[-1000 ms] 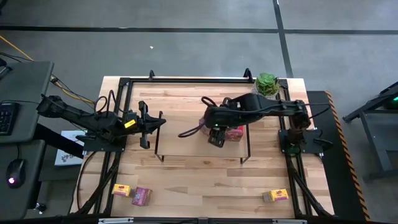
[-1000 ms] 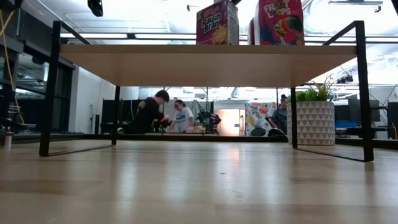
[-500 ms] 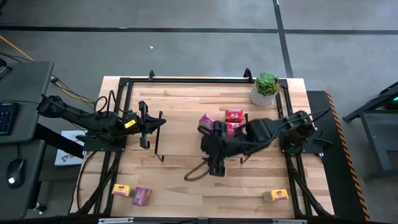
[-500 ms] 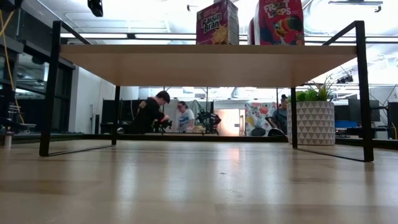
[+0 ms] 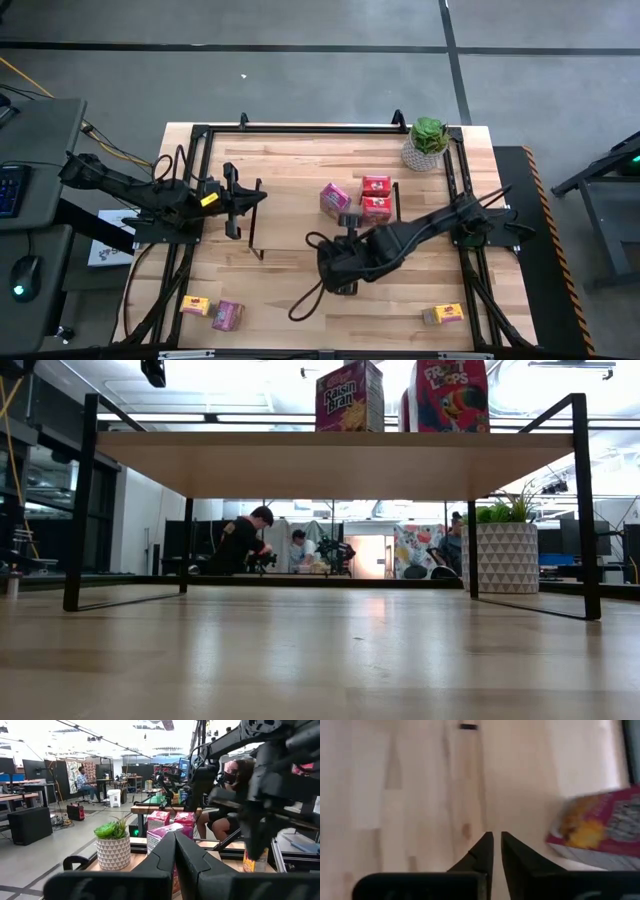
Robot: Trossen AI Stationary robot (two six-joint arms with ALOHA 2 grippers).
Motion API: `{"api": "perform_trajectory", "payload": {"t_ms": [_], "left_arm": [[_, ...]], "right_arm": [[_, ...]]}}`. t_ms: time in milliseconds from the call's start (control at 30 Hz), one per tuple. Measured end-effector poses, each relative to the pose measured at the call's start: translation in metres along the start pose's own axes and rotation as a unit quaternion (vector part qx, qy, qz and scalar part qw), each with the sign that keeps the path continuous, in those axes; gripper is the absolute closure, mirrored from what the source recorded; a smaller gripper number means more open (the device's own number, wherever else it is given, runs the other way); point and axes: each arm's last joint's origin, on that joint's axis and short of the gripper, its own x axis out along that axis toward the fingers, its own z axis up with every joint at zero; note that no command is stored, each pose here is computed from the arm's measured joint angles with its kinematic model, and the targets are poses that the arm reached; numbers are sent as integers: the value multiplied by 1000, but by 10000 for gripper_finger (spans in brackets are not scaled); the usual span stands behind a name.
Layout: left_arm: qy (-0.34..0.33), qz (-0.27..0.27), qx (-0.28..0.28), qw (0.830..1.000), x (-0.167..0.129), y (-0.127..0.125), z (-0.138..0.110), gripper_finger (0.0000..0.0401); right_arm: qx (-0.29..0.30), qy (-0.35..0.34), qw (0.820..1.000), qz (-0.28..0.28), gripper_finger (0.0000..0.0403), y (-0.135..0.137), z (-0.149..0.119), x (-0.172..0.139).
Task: Stack cereal on shelf
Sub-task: Put the right purple cereal box on the shelf
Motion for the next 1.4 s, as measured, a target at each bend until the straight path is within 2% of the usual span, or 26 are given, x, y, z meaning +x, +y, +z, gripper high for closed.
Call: {"api": "perform_trajectory", "payload": {"t_ms": [133, 233, 433, 700, 1067, 1167, 1267, 1400], "left_arm": [[5, 0, 2, 1000, 0, 0, -1, 401], [5, 0, 2, 1000, 0, 0, -1, 401], [5, 0, 2, 1000, 0, 0, -1, 401], [-1, 0, -1, 1000, 0, 0, 0, 401], [0, 0, -5, 1000, 0, 0, 0, 401], [0, 0, -5, 1000, 0, 0, 0, 401], [1, 0, -4, 1000, 0, 0, 0, 401], [-1, 0, -5, 1000, 0, 0, 0, 401]], "right_arm": [[16, -9, 999, -34, 377, -1, -3, -5], [18, -20, 998, -55, 398, 6, -10, -15], [32, -39, 993, -102, 400, 24, -25, -28], [33, -55, 993, -98, 402, 38, -33, -36], [36, -27, 995, -88, 403, 31, -31, -26], [39, 12, 994, -102, 403, 24, -43, -12], [72, 16, 991, -112, 403, 14, -60, -12], [113, -57, 988, -93, 403, 8, -79, -16]]}}
